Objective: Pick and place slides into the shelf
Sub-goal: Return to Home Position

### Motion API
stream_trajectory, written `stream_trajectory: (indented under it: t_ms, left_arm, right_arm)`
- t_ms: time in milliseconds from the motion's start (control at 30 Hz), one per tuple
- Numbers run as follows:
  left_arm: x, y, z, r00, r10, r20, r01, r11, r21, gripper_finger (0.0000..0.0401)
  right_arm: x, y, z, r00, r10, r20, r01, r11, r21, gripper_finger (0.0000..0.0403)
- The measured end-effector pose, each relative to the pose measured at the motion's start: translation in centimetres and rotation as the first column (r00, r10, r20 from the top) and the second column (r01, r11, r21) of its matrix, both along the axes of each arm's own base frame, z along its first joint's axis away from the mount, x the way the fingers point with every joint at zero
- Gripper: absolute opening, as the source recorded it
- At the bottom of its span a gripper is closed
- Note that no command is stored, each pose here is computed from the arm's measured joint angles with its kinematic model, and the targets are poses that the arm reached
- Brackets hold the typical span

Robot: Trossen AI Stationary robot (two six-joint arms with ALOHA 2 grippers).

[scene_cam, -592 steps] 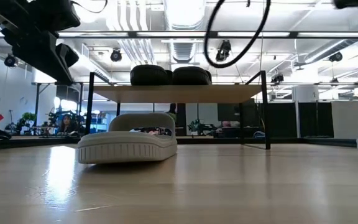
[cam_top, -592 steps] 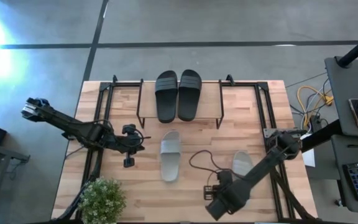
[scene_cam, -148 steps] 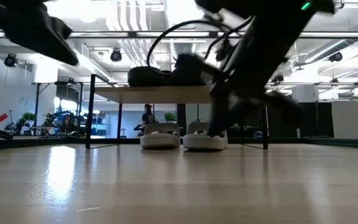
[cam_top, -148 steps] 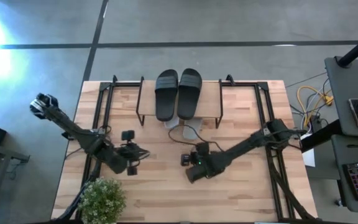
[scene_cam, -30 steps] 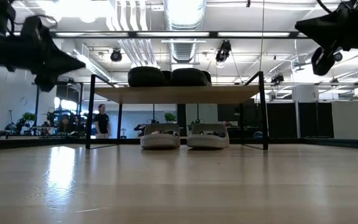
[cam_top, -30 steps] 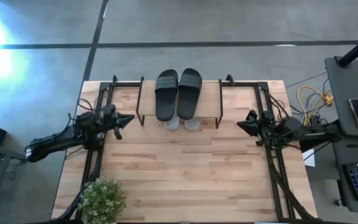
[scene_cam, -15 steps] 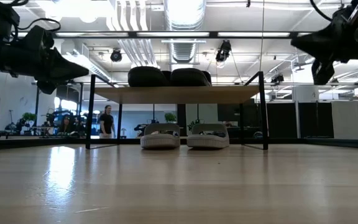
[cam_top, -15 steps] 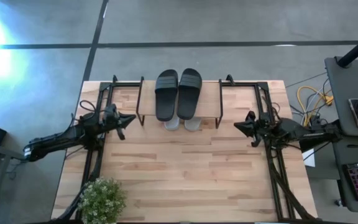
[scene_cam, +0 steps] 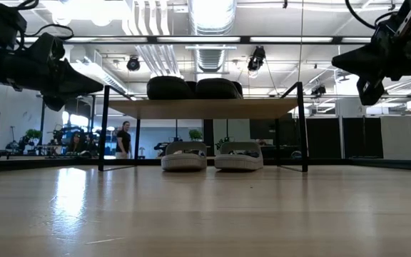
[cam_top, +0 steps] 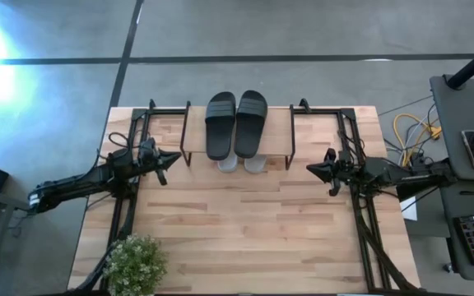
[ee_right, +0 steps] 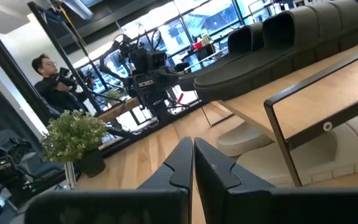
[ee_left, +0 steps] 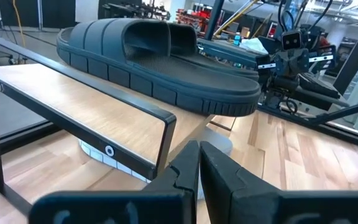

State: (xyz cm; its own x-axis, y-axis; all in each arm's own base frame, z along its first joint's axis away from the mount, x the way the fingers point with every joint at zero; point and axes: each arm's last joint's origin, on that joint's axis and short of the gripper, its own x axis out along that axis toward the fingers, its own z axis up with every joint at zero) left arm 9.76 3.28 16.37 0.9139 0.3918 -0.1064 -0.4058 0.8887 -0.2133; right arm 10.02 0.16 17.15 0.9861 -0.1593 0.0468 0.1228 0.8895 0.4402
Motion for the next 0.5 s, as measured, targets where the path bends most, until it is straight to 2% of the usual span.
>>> stream_trajectory:
  t_ms: [500]
  left_arm:
    - [0.01, 0.0, 0.13, 1.0, -0.001, 0.014, 0.001, 1.0, 0.004, 0.0]
  right_arm:
    - [0.0, 0.0, 0.01, 1.0, 0.0, 0.001, 0.0, 1.0, 0.0, 0.0009]
